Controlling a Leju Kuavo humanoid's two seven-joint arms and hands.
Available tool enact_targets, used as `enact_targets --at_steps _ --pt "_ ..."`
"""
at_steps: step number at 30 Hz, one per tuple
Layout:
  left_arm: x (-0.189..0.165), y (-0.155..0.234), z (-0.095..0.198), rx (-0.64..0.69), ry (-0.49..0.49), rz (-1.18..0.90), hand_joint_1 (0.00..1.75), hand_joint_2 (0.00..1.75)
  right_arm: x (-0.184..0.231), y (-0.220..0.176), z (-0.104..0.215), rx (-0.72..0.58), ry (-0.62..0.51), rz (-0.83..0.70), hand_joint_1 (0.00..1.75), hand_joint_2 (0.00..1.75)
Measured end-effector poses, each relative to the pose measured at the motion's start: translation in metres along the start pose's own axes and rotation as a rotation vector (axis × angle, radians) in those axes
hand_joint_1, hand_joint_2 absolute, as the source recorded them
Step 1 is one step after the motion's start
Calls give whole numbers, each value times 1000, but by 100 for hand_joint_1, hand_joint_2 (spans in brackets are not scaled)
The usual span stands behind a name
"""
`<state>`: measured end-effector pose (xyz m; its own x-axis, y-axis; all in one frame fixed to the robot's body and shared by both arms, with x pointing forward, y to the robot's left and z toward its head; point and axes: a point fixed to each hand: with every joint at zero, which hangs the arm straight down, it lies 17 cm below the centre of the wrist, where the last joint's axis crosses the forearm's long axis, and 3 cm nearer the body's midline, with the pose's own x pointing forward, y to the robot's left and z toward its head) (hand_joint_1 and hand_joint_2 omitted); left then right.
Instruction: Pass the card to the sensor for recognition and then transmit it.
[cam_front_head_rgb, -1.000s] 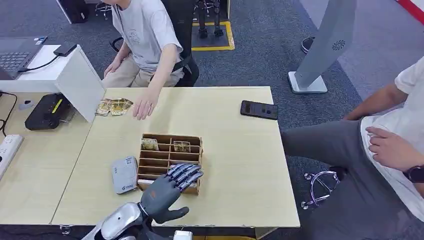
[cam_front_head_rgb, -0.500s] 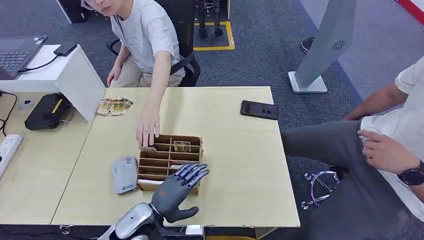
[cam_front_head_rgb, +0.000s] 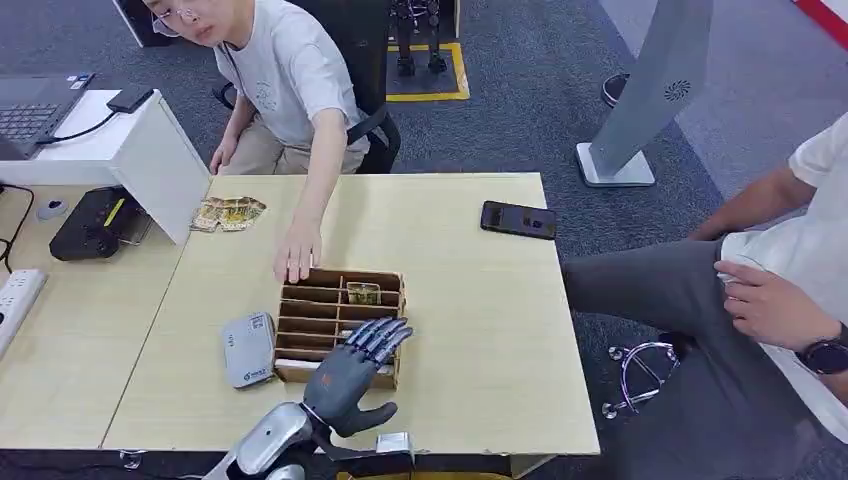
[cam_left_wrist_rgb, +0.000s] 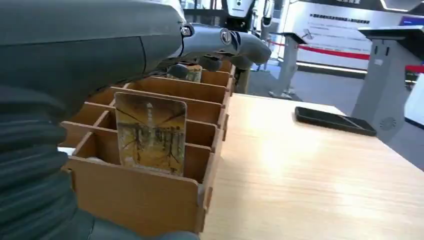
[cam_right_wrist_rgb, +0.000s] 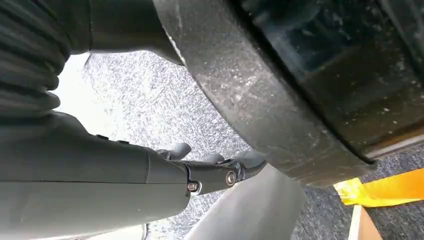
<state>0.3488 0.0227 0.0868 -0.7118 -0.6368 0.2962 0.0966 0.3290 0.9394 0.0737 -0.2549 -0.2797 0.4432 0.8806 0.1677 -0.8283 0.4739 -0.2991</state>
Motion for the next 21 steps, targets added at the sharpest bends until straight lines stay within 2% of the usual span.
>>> enact_targets --at_steps 8,21 --pt "-13 8 -1 21 30 -6 0 175 -1 1 0 1 1 -2 0 175" --pt "-11 9 -2 25 29 -2 0 175 -1 1 0 1 1 2 0 175"
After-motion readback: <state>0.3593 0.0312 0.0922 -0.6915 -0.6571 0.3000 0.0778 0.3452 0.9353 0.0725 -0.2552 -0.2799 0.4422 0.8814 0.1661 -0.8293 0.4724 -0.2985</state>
